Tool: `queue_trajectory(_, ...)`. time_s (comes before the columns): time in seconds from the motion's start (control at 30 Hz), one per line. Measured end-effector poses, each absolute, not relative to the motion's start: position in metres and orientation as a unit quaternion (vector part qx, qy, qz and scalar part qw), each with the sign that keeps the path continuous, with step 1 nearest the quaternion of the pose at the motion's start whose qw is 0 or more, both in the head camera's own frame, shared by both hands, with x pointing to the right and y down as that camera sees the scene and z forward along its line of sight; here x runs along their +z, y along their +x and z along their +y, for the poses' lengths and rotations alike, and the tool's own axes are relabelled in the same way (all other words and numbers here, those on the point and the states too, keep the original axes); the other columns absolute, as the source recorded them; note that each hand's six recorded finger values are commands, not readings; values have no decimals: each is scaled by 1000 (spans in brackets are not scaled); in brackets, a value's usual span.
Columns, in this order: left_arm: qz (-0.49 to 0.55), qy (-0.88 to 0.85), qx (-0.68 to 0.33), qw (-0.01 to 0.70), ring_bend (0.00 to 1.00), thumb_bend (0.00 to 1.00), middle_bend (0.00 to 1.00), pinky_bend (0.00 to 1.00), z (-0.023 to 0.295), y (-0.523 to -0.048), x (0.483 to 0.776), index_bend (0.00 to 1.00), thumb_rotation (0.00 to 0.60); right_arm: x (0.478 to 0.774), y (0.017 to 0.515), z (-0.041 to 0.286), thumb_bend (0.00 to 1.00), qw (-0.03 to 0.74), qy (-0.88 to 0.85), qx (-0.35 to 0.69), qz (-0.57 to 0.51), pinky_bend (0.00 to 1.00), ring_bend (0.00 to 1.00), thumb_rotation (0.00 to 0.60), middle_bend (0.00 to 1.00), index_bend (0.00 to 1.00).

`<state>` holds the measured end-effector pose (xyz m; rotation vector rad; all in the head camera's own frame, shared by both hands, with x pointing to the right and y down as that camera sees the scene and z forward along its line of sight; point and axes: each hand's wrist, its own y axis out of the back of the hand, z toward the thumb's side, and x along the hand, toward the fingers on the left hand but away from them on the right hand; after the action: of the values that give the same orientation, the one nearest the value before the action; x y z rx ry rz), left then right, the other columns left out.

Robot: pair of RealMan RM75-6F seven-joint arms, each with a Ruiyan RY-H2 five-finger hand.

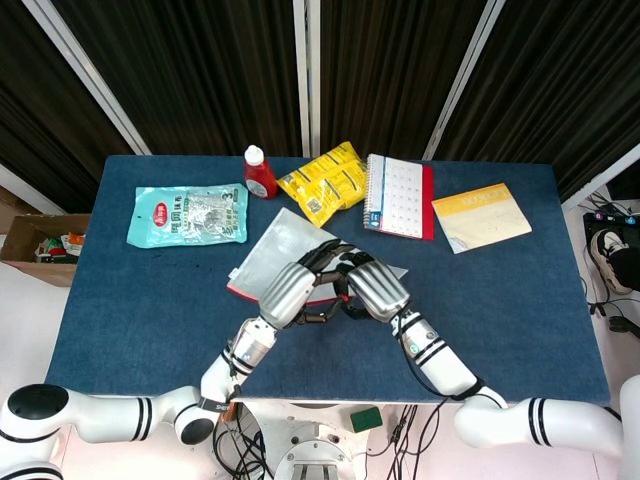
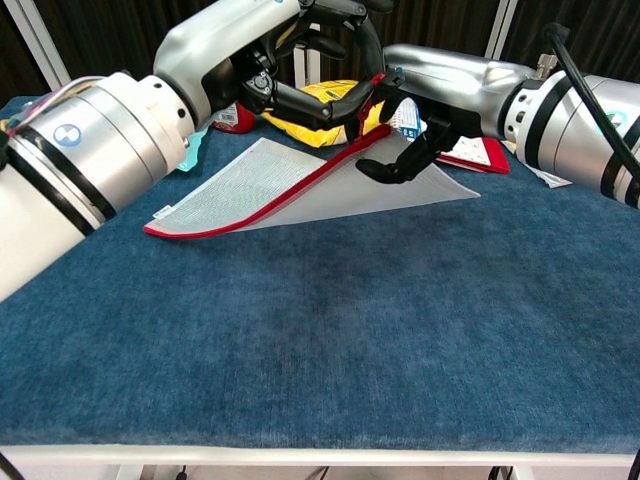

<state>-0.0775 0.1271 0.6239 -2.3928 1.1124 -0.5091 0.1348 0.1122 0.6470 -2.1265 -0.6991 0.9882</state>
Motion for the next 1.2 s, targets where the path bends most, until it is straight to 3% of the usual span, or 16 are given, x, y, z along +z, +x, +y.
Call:
queue_trajectory(0.2,413,-869,-191,196,36,538,92,170,130,-88,631,594,600,643,132,110,477,342,-816,373,-279,286,211,600,446,800)
queue_trajectory(0.53,424,-879,-191,105,36,539,91,170,136,-99,643,594,600,640,127,111,478,345,-814,367,-288,322,277,600,532,896)
queue_trajectory(1.2,423,-877,-216,67,36,539,92,165,142,-101,661,594,600,630,135,111,487,336,-815,356,-310,349,291,600,570,923)
